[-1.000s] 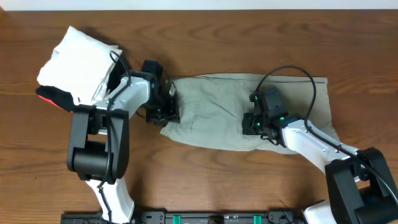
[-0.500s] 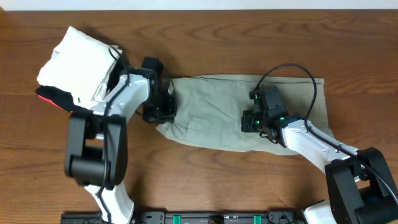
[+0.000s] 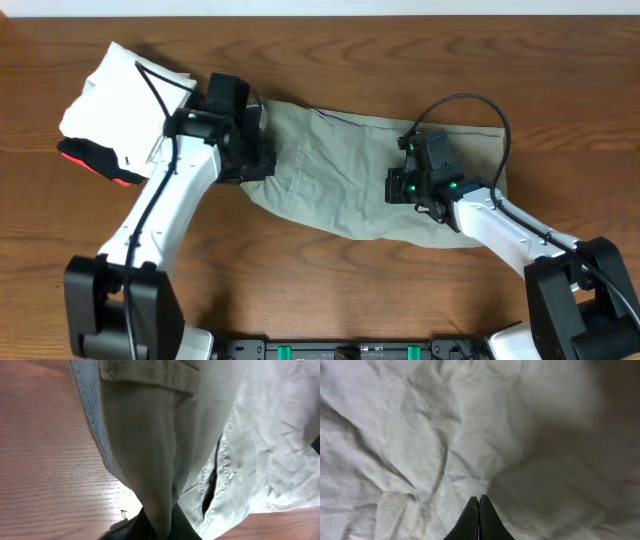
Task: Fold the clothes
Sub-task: 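Lift the left end with the left gripper and fold it rightward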
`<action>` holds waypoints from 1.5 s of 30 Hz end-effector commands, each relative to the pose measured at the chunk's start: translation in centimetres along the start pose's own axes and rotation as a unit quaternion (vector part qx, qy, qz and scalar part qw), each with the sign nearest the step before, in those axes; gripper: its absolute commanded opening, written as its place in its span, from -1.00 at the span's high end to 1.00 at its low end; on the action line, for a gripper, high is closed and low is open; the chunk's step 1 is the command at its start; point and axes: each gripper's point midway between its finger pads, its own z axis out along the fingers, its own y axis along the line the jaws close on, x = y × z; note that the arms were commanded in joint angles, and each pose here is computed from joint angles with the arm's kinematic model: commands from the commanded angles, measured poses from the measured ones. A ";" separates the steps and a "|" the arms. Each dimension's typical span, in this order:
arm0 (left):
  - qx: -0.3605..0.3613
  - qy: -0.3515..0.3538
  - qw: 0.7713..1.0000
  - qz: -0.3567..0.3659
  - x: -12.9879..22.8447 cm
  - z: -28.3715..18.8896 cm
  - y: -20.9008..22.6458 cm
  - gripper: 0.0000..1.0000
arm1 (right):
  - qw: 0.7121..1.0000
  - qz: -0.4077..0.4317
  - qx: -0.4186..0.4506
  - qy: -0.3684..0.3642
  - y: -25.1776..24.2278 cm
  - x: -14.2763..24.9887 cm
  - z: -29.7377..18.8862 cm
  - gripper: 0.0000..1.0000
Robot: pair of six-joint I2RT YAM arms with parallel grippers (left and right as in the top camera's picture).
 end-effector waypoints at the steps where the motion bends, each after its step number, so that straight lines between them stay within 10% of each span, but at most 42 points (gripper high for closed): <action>1: -0.015 -0.032 0.999 0.022 -0.9 -1.9 -0.8 0.88 | 1.000 0.001 -0.006 -0.011 0.5 -0.9 0.1 0.95; 45: -0.024 -0.109 0.978 0.175 -1.3 -7.3 -12.6 0.88 | 0.979 0.131 0.158 0.015 -17.5 -2.3 -7.1 0.82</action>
